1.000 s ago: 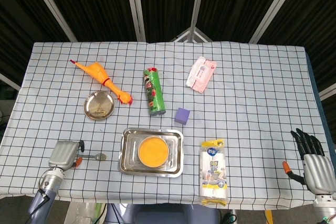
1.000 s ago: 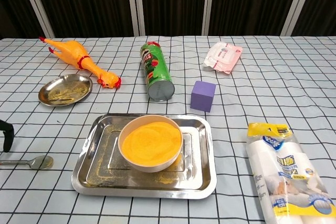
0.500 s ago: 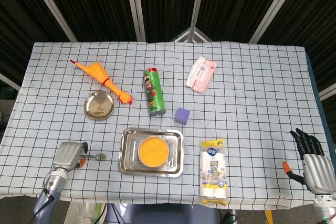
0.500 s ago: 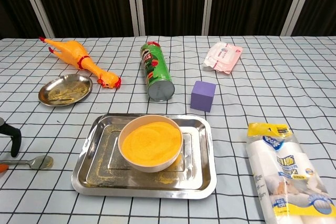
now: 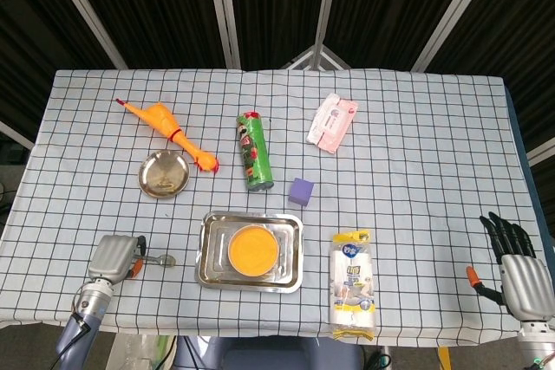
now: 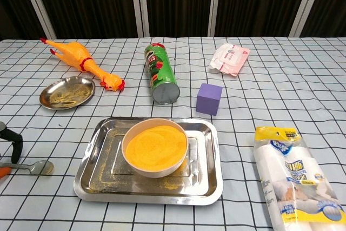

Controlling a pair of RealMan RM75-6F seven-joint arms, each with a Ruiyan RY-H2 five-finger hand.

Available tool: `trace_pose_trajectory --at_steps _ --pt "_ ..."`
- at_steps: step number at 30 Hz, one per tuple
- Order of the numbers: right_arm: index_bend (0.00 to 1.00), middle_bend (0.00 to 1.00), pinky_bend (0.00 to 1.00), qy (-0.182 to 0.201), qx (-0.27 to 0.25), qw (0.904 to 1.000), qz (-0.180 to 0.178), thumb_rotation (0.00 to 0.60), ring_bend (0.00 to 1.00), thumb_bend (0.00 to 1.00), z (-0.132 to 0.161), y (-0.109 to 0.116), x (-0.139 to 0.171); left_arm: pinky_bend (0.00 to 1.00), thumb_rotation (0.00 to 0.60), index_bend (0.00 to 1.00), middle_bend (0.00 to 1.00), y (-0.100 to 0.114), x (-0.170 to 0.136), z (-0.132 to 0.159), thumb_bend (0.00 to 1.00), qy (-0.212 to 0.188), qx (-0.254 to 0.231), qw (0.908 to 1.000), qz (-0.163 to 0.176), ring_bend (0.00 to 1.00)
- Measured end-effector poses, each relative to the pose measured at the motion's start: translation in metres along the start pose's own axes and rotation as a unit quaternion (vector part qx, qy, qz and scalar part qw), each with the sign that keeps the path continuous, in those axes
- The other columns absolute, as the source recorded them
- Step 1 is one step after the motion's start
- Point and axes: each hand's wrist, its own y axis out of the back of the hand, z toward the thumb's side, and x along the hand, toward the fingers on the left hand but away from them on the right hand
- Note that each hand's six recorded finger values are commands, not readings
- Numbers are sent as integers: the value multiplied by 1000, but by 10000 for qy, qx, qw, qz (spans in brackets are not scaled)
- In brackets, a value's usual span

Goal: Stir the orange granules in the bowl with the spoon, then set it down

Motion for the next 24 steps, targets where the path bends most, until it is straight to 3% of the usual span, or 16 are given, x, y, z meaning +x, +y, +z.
trace_pose_trajectory --at_steps 5,14,24 --pt "0 0 0 0 -7 10000 -2 600 0 405 0 0 0 921 600 522 993 10 -1 2 543 -40 -136 9998 126 957" --pt "0 0 0 9 7 10000 2 600 0 405 1 0 0 925 600 524 994 54 0 14 543 -205 -357 9975 566 957" --pt "0 0 0 21 10 10000 5 600 0 405 1 0 0 925 600 525 994 101 1 64 543 -726 138 9939 823 957"
